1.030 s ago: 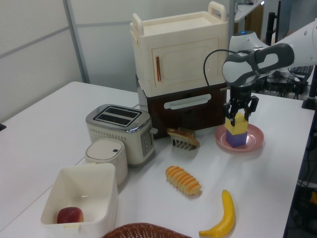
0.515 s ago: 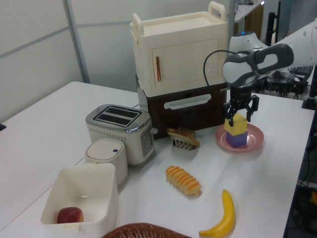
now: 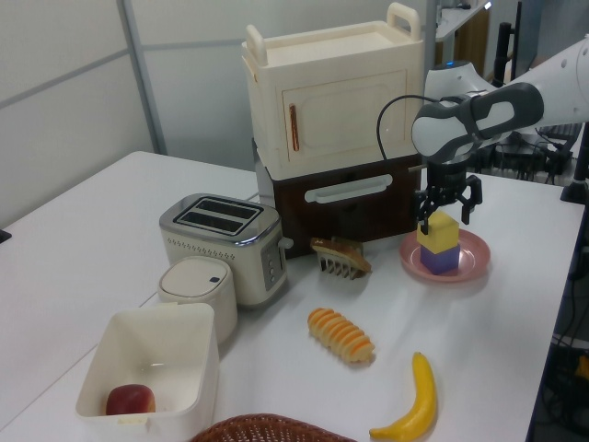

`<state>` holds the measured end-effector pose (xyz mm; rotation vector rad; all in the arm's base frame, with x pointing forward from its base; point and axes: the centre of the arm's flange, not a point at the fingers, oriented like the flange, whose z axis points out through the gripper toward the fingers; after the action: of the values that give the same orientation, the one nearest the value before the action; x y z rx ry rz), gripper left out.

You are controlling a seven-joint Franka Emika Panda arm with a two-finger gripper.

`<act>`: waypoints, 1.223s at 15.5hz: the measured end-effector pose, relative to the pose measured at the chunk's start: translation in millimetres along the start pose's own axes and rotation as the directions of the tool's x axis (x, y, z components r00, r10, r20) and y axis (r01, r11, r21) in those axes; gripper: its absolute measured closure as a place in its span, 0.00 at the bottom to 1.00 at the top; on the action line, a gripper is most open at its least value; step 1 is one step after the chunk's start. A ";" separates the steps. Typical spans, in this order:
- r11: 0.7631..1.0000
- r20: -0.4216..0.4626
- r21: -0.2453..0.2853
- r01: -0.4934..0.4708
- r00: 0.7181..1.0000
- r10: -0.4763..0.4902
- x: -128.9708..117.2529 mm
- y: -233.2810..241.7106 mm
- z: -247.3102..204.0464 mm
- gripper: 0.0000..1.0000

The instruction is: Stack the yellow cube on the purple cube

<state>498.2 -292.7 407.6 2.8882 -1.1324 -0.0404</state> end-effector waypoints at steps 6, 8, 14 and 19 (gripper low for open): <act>0.999 -0.067 0.029 -0.031 0.997 0.033 7.1 -37.1 -55.7 0.00; 0.999 -0.074 0.039 -0.026 0.997 0.028 2.8 -62.7 -89.5 0.00; 0.984 -0.095 -0.023 0.177 0.979 -0.179 -51.7 -169.0 -169.3 0.00; 0.883 -0.116 -0.035 0.468 0.876 -0.469 -155.8 -266.2 -220.2 0.00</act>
<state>573.1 14.2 616.8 3.0334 -0.3896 0.1169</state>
